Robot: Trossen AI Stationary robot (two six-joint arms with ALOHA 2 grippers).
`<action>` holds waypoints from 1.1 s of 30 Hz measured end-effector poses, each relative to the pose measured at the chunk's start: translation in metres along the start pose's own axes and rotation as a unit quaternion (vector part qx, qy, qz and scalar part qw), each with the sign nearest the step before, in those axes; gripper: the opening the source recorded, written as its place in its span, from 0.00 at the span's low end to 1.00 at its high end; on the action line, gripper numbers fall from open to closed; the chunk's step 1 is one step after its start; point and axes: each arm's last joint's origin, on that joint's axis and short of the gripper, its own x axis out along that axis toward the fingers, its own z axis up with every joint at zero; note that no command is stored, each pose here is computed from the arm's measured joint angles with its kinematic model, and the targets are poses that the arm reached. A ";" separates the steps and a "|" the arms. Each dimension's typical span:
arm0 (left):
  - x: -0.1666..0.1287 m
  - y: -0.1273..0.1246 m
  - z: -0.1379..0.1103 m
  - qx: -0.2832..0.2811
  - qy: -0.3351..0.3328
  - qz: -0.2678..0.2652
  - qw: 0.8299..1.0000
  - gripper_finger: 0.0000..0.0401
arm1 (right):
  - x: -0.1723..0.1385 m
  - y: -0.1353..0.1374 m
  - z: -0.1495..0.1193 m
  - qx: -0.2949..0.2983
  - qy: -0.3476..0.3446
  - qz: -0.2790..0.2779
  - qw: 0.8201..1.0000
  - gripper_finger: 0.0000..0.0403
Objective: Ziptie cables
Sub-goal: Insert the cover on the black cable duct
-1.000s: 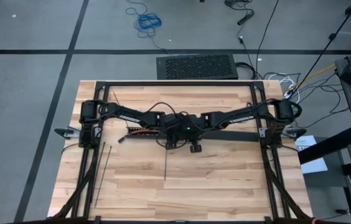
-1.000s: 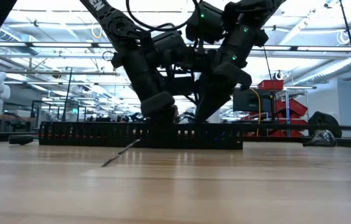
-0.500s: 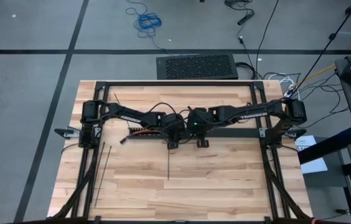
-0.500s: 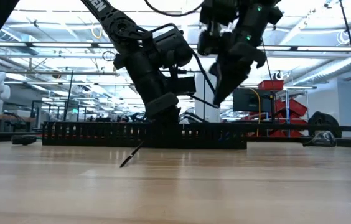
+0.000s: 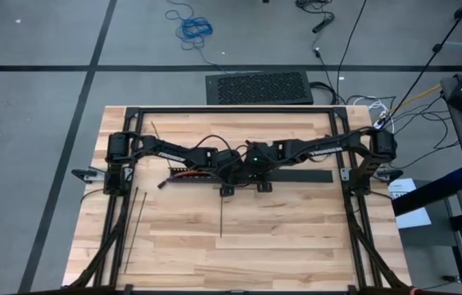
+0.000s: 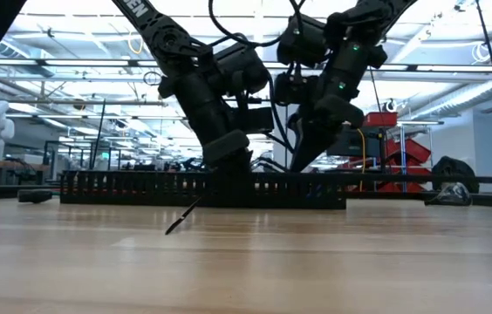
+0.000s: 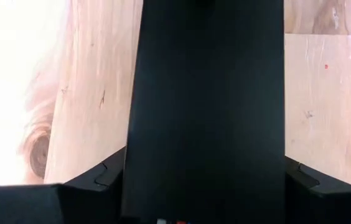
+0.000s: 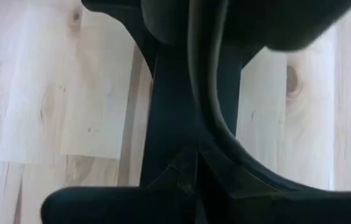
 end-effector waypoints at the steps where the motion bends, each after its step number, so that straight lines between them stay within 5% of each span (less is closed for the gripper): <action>1: 0.000 0.000 0.000 0.000 -0.001 0.000 1.000 0.61 | 0.001 0.000 0.000 -0.001 0.000 0.001 1.000 0.00; 14: -0.036 0.000 0.013 0.006 -0.020 0.023 1.000 0.77 | 0.001 -0.002 0.000 -0.008 -0.004 0.006 1.000 0.00; 21: -0.068 -0.001 0.007 0.028 0.030 0.035 0.999 0.78 | 0.002 -0.002 0.001 -0.009 -0.007 0.004 1.000 0.00; 26: -0.062 0.001 -0.012 0.042 0.082 0.029 0.995 0.78 | 0.002 -0.002 0.000 -0.011 -0.003 0.004 1.000 0.00; 33: -0.048 0.011 -0.028 0.028 0.060 0.028 0.997 0.78 | 0.002 -0.002 -0.001 -0.011 0.005 0.005 1.000 0.00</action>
